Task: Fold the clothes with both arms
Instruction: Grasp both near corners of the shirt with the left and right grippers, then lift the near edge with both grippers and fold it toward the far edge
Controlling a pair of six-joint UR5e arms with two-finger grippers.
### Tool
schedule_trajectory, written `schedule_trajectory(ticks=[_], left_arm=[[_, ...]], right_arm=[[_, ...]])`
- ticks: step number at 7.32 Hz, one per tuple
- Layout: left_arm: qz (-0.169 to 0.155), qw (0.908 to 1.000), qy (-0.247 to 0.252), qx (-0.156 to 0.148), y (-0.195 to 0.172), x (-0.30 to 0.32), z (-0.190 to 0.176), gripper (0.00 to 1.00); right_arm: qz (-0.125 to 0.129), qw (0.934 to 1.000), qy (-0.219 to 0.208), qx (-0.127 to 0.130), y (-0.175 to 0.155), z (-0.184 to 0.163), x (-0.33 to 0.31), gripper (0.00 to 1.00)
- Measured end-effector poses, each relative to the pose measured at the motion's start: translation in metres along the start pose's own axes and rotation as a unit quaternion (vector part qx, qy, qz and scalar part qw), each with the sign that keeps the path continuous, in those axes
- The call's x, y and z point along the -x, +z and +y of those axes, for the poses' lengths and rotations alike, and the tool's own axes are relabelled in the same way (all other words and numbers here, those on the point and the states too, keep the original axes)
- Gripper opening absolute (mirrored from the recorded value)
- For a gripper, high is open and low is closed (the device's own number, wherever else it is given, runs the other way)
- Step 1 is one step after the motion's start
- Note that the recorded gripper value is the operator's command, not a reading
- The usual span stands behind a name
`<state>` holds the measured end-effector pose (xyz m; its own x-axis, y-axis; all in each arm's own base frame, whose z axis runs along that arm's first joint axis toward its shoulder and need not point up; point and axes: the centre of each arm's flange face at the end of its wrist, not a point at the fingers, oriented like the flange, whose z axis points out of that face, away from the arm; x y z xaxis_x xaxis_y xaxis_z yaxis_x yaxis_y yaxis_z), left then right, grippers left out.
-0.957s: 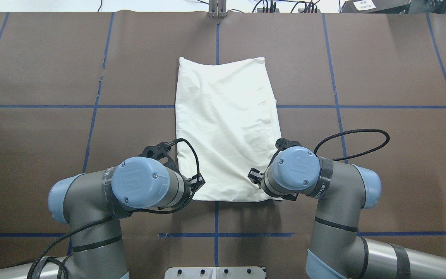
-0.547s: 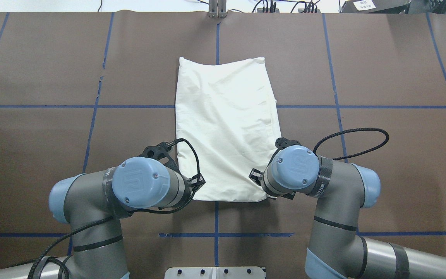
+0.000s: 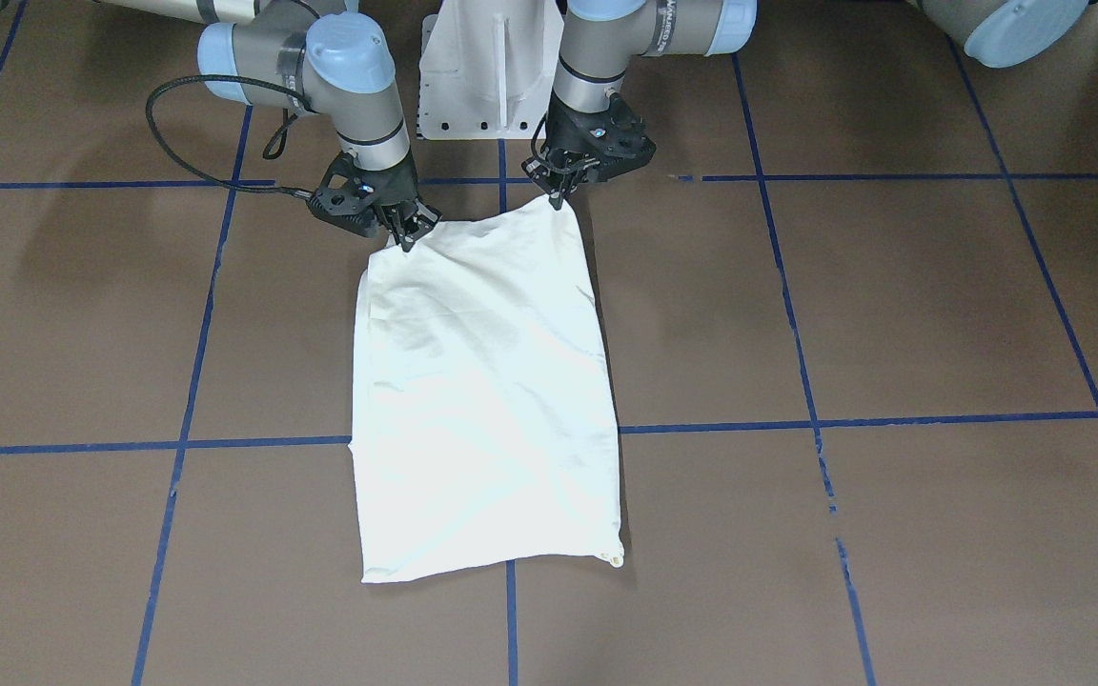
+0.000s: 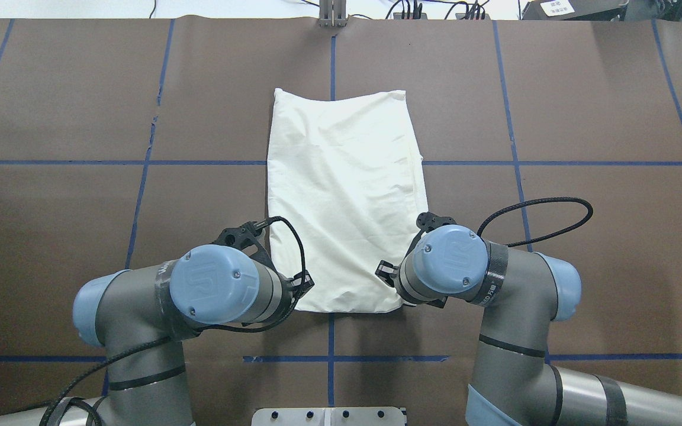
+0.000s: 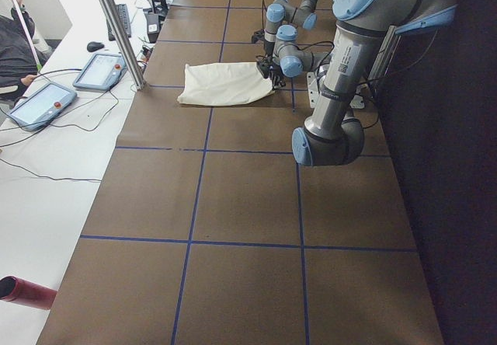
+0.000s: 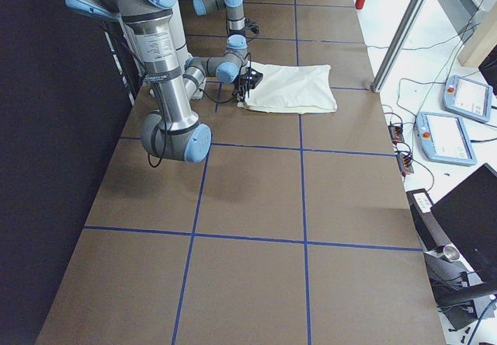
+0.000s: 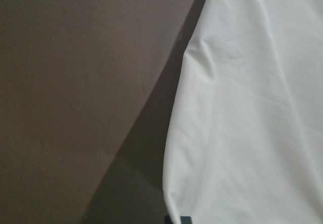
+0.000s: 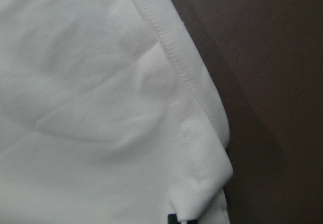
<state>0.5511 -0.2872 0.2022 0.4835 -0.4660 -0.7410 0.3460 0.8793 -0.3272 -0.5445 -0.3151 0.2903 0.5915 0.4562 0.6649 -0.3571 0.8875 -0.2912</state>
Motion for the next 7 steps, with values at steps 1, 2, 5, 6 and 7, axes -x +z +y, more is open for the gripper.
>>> schedule_trajectory(ticks=[1, 2, 5, 6, 7], left_arm=[[0.001, 0.9999, 0.007, 0.013, -0.005, 0.006, 0.018, 0.0], [0.003, 0.9995, 0.015, 0.027, -0.015, 0.02, 0.034, 0.0], [0.011, 0.9982, 0.027, 0.053, -0.057, 0.038, 0.05, 0.0], [0.022, 0.9981, 0.023, 0.053, -0.07, 0.031, 0.04, 0.0], [0.041, 0.9984, 0.015, 0.036, -0.085, 0.016, 0.011, 0.0]], right_arm=[[-0.011, 0.9998, -0.012, 0.012, -0.009, 0.014, -0.003, 0.0], [-0.026, 0.9991, -0.022, 0.024, -0.023, 0.028, -0.011, 0.0], [-0.07, 0.9959, -0.035, 0.045, -0.057, 0.04, -0.02, 0.0], [-0.092, 0.9944, -0.03, 0.041, -0.066, 0.026, -0.014, 0.0], [-0.112, 0.993, -0.016, 0.036, -0.073, -0.001, -0.002, 0.0]])
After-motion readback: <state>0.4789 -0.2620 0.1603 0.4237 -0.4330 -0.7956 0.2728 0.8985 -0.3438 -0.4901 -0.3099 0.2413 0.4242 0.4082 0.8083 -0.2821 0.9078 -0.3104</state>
